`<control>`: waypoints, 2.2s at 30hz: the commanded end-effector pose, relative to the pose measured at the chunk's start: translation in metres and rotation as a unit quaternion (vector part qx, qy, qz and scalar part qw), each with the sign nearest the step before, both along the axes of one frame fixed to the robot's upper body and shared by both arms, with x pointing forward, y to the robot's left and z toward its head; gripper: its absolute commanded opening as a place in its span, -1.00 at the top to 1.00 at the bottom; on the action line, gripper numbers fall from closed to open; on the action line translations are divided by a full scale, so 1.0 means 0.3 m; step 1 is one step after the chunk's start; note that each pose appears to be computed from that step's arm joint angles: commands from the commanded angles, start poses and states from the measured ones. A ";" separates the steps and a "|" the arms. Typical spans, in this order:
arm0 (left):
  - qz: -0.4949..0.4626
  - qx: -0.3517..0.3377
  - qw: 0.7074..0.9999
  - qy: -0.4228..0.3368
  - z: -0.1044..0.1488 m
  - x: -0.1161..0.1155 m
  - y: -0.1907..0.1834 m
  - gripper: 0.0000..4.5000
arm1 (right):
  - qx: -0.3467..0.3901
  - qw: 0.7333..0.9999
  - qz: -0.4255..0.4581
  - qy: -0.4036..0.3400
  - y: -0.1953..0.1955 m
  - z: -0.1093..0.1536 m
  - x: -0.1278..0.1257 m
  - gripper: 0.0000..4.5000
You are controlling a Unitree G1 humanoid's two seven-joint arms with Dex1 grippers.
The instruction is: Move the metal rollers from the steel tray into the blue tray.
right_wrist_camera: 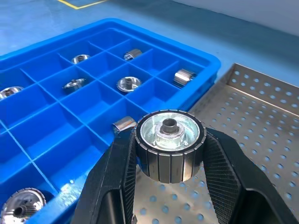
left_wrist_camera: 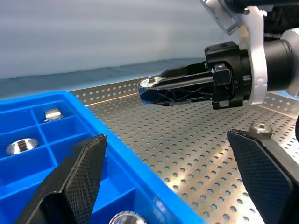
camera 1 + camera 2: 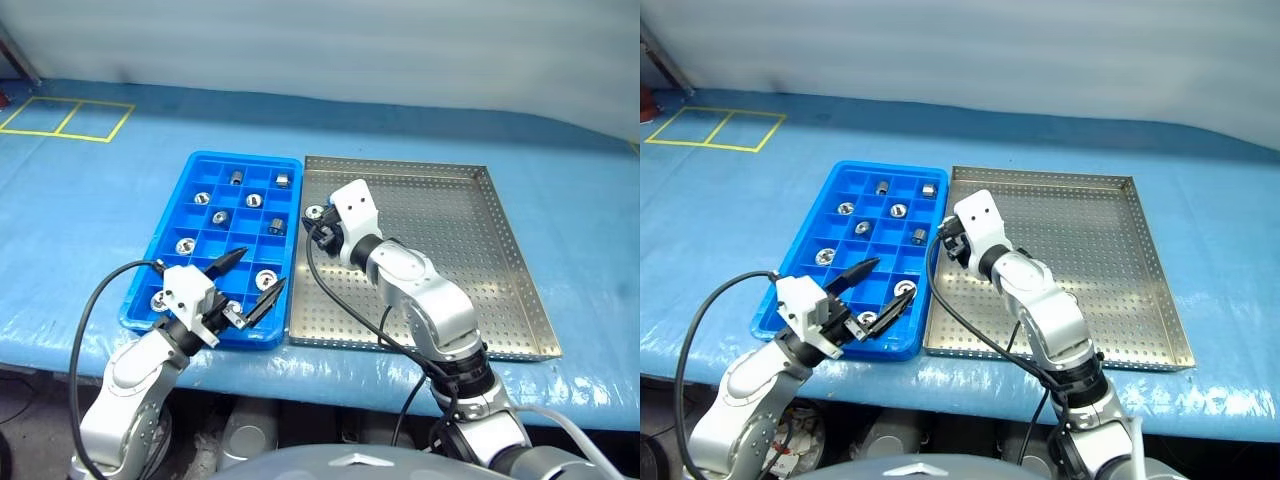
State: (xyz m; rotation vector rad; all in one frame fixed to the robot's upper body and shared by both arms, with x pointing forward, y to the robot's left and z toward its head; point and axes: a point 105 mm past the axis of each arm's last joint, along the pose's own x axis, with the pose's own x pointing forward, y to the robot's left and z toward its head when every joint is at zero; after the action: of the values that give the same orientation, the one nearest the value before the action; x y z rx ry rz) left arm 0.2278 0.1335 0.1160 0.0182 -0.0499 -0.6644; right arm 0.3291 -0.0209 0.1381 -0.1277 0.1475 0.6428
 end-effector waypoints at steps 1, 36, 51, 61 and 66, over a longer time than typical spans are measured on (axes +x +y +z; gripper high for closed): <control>0.025 0.000 0.999 -0.039 0.060 -0.032 0.015 -1.00 | 0.011 0.999 0.039 -0.024 0.061 0.038 0.003 0.24; 0.005 -0.008 1.000 -0.027 0.048 -0.026 -0.021 -1.00 | -0.019 0.998 0.058 0.034 0.064 -0.108 0.039 0.24; -0.071 -0.004 0.997 -0.013 0.036 0.005 -0.081 -1.00 | -0.013 0.997 -0.073 -0.022 -0.196 0.014 -0.031 -0.99; -0.154 0.002 0.988 -0.004 0.021 0.039 -0.158 -1.00 | -0.023 0.975 -0.217 0.031 -0.410 -0.070 -0.151 -0.99; -0.178 0.002 0.984 -0.004 0.020 0.051 -0.180 -1.00 | -0.016 0.965 -0.255 0.055 -0.443 -0.121 -0.167 -0.99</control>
State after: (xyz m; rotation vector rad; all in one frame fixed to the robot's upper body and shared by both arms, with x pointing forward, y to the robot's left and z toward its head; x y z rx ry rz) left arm 0.2450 0.0834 0.1172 0.0253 -0.0382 -0.9937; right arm 0.2784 -0.1523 0.0915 -0.0803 0.3358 0.1523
